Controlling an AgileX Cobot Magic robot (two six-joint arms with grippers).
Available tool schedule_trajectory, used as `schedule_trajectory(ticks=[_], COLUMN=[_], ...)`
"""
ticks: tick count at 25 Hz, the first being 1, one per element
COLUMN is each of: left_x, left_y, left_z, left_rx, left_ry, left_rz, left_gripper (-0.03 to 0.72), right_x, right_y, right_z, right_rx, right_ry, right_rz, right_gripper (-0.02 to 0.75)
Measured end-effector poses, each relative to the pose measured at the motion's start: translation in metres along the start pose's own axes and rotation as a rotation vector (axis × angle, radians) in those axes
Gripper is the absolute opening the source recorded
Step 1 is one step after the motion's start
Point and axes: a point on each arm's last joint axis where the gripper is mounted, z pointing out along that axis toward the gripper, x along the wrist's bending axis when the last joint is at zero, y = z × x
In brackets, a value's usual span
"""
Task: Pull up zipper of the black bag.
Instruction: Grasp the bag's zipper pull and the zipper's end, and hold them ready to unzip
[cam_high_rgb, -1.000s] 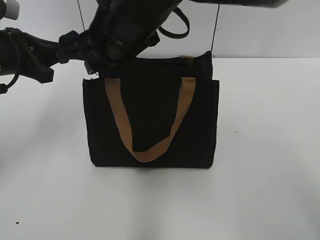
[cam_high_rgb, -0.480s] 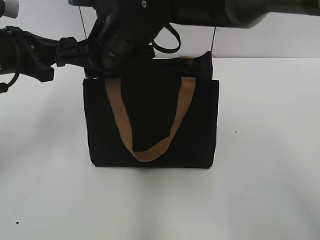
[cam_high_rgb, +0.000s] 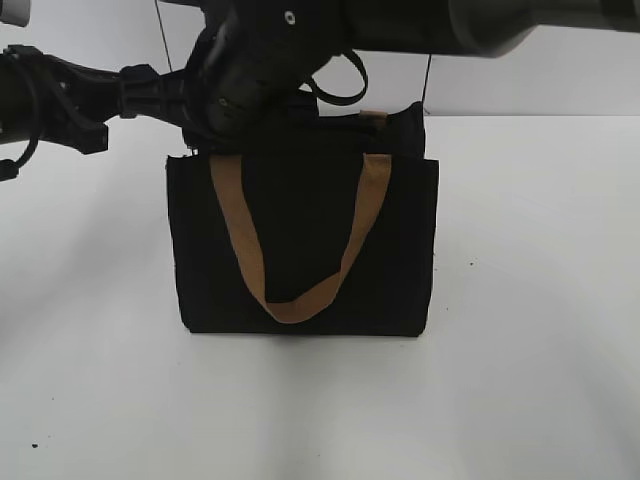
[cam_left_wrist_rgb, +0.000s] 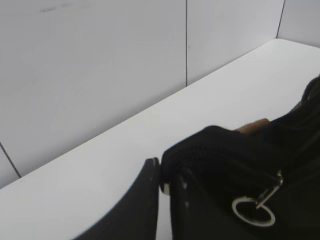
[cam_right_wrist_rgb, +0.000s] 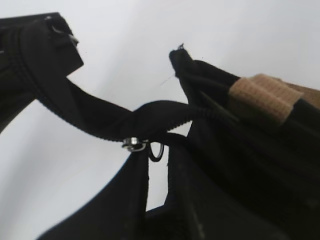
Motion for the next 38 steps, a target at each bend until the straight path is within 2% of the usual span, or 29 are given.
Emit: schedule_trajectory(ticks=[3,7,11,14,18,23,38], left_x=[-0.001,0.000,0.000,-0.001,-0.001,-0.002,-0.004], left_y=[0.003,0.004,0.004,0.005,0.006,0.015,0.021], left_z=[0.000,0.000,0.000,0.000,0.000,-0.005,-0.008], left_rx=[-0.028,-0.042,-0.049,-0.060,-0.069,-0.094,-0.125], left_ry=[-0.009,-0.006,-0.002,-0.009,-0.014,-0.009,-0.022], left_rz=[-0.010,-0.022,-0.030,-0.031,-0.031,-0.014,-0.043], left_gripper=[0.034,0.033,0.033,0.033,0.033,0.033,0.033], right_x=[0.002,0.006,0.011,0.011,0.011,0.013,0.008], right_y=[-0.001,0.005,0.016,0.016,0.008,0.004,-0.001], right_z=[-0.001,-0.015,-0.045,-0.059,-0.056,-0.050,-0.009], right_rx=[0.012,-0.005,-0.046,-0.020,0.068,0.104,0.060], right_ry=[0.021,0.055,0.078,0.071,0.070,0.096,0.083], right_rz=[0.040,0.044,0.023,0.028,0.058,0.085,0.086], right_gripper=[0.136,0.285,0.349,0.358,0.359,0.359,0.359])
